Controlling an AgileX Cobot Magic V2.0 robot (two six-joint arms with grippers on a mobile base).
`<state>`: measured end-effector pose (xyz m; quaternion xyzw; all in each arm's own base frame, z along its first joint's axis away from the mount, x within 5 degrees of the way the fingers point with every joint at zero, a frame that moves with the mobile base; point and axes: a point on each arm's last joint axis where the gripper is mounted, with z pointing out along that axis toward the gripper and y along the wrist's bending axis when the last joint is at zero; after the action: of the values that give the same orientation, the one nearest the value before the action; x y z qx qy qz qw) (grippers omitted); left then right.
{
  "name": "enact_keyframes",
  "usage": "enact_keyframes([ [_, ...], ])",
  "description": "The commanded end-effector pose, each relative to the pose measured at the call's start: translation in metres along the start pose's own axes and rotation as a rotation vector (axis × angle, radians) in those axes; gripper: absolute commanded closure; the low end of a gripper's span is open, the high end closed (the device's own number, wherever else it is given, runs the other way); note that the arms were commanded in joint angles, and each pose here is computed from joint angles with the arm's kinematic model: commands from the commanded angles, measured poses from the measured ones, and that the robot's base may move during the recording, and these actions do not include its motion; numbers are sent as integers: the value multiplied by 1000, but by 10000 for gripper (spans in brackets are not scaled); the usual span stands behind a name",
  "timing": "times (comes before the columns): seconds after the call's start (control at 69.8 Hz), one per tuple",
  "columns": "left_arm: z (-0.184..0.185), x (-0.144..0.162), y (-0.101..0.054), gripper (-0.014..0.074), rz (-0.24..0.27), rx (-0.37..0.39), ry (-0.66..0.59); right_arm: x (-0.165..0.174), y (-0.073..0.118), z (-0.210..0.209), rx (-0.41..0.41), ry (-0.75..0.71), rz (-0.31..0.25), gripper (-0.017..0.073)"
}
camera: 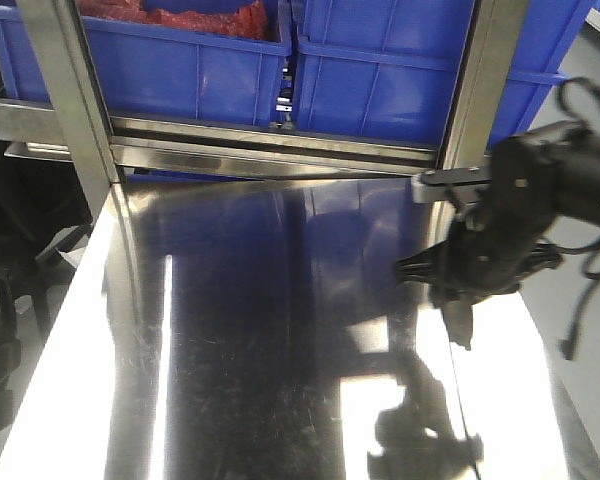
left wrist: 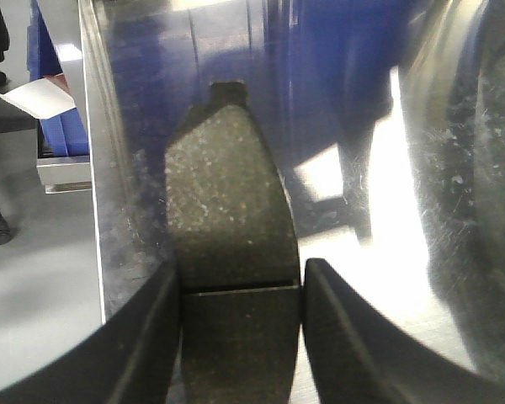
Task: Move and align brake pads A on conveyor
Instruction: 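Close the right gripper on the brake pad and lift it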
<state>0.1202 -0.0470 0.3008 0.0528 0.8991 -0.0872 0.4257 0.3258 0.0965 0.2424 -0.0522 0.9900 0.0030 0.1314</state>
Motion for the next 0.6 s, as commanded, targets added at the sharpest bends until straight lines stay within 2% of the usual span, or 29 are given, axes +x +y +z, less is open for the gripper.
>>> enact_keyframes([
  [0.0,-6,-14,-4,601,1,38,-102,8,-21,-38,-1,-152,17,561],
  [0.115,-6,-14,-4,601,1,38,-102,26,-34,-55,14,-203,-10,561],
  [0.215,-6,-14,-4,601,1,38,-102,40,-38,-71,28,-256,-29,561],
  [0.358,-6,-14,-4,601,1,38,-102,62,-41,-97,20,-372,-28,561],
  [0.587,-6,-14,-4,601,1,38,-102,101,-46,-114,0,-522,-28,561],
])
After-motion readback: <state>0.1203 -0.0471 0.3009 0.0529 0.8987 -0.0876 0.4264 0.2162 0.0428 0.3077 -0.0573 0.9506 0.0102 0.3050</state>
